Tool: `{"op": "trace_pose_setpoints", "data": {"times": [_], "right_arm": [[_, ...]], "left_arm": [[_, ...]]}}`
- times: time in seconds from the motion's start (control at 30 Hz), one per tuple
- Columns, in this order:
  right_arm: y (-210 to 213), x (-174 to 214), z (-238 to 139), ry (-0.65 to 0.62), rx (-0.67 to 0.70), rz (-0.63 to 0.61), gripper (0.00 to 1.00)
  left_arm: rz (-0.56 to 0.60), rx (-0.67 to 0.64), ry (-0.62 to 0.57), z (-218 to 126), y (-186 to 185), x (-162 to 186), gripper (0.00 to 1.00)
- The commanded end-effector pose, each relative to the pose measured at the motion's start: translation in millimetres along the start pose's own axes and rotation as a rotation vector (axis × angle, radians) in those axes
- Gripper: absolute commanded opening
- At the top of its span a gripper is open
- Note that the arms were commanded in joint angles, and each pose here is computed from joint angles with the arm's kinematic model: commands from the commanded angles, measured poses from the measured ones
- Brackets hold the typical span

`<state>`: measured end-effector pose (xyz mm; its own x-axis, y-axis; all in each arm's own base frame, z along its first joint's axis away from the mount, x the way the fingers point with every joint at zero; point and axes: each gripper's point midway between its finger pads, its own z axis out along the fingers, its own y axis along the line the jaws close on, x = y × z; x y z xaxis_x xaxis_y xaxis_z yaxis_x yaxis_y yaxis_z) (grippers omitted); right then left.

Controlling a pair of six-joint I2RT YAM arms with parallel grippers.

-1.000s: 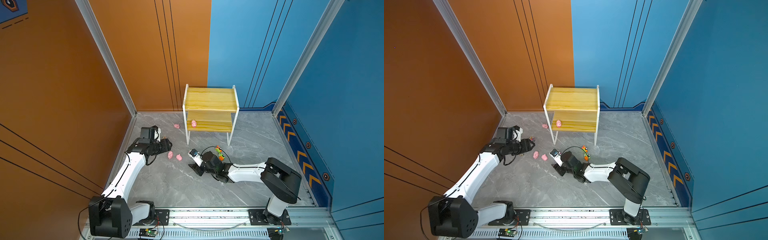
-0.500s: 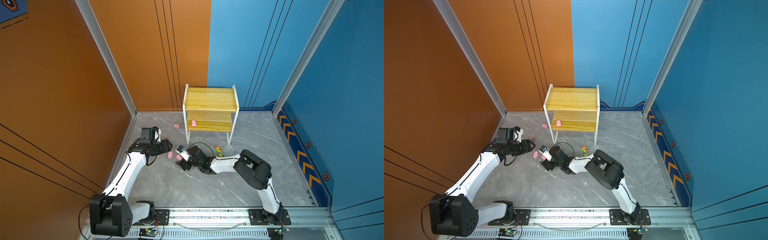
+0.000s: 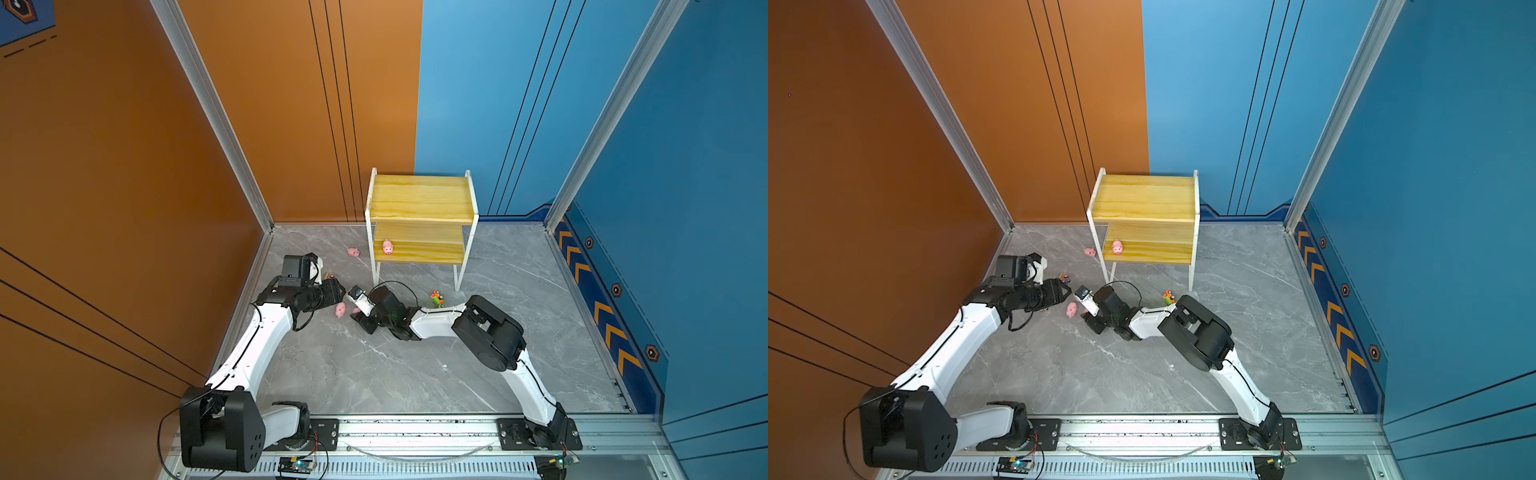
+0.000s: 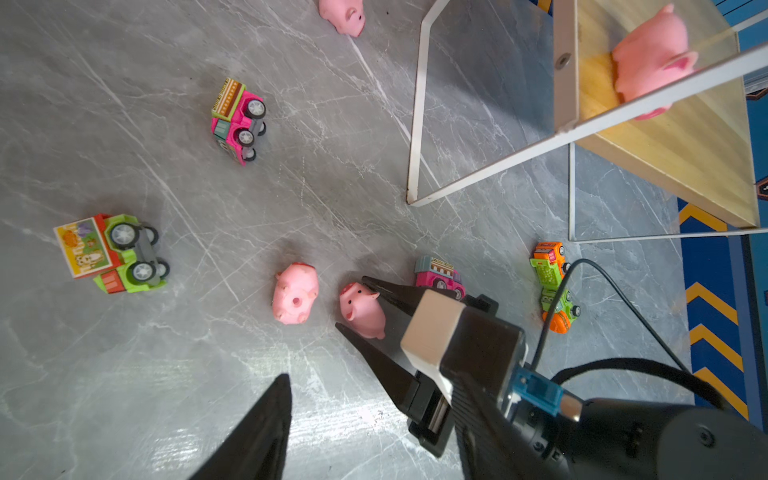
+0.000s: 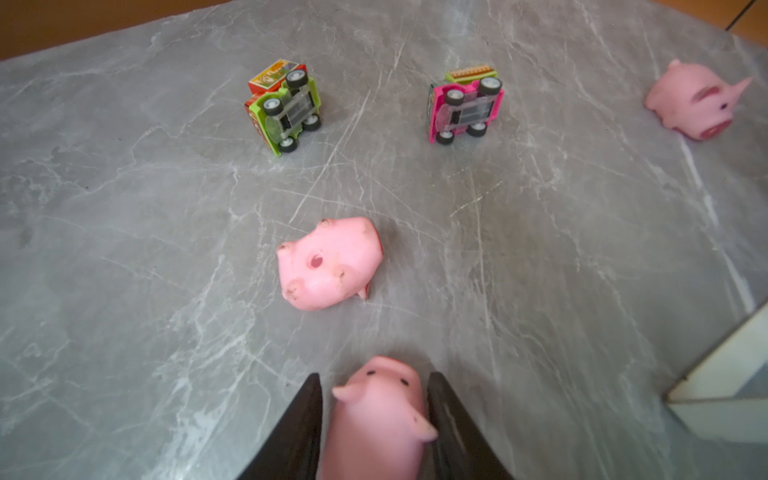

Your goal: Place and organize the plastic toys onto the shelf

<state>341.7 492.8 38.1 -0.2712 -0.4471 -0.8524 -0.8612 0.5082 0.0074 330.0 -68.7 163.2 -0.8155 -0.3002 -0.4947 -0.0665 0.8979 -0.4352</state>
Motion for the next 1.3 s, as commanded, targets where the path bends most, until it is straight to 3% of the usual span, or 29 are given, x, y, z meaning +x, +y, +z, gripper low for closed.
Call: {"op": "trace_pose_setpoints", "data": {"times": [0.0, 0.1, 0.27, 0.5, 0.87, 1.03, 1.27], "right_arm": [[2, -3, -5, 0.000, -0.020, 0.013, 0.35], [6, -8, -22, -0.010, -0.033, 0.013, 0.27], [8, -16, -71, -0.053, -0.021, 0.025, 0.26], [1, 28, -134, 0.022, 0.039, 0.024, 0.28], [8, 66, -119, 0.113, 0.009, 0.005, 0.28], [9, 76, -121, 0.160, -0.008, -0.015, 0.35], [10, 77, -133, 0.170, -0.008, -0.023, 0.58]], "left_arm": [[-0.004, 0.010, 0.004, 2, 2, 1, 0.63], [-0.006, 0.015, 0.006, 2, 1, 1, 0.63], [-0.008, 0.020, 0.010, 3, 0, 2, 0.62], [-0.001, 0.030, 0.022, 6, -3, 5, 0.63], [0.010, 0.017, 0.020, 8, -3, 6, 0.62], [0.015, 0.010, 0.014, 7, -3, 6, 0.62], [0.014, 0.017, 0.021, 8, -4, 6, 0.62]]}}
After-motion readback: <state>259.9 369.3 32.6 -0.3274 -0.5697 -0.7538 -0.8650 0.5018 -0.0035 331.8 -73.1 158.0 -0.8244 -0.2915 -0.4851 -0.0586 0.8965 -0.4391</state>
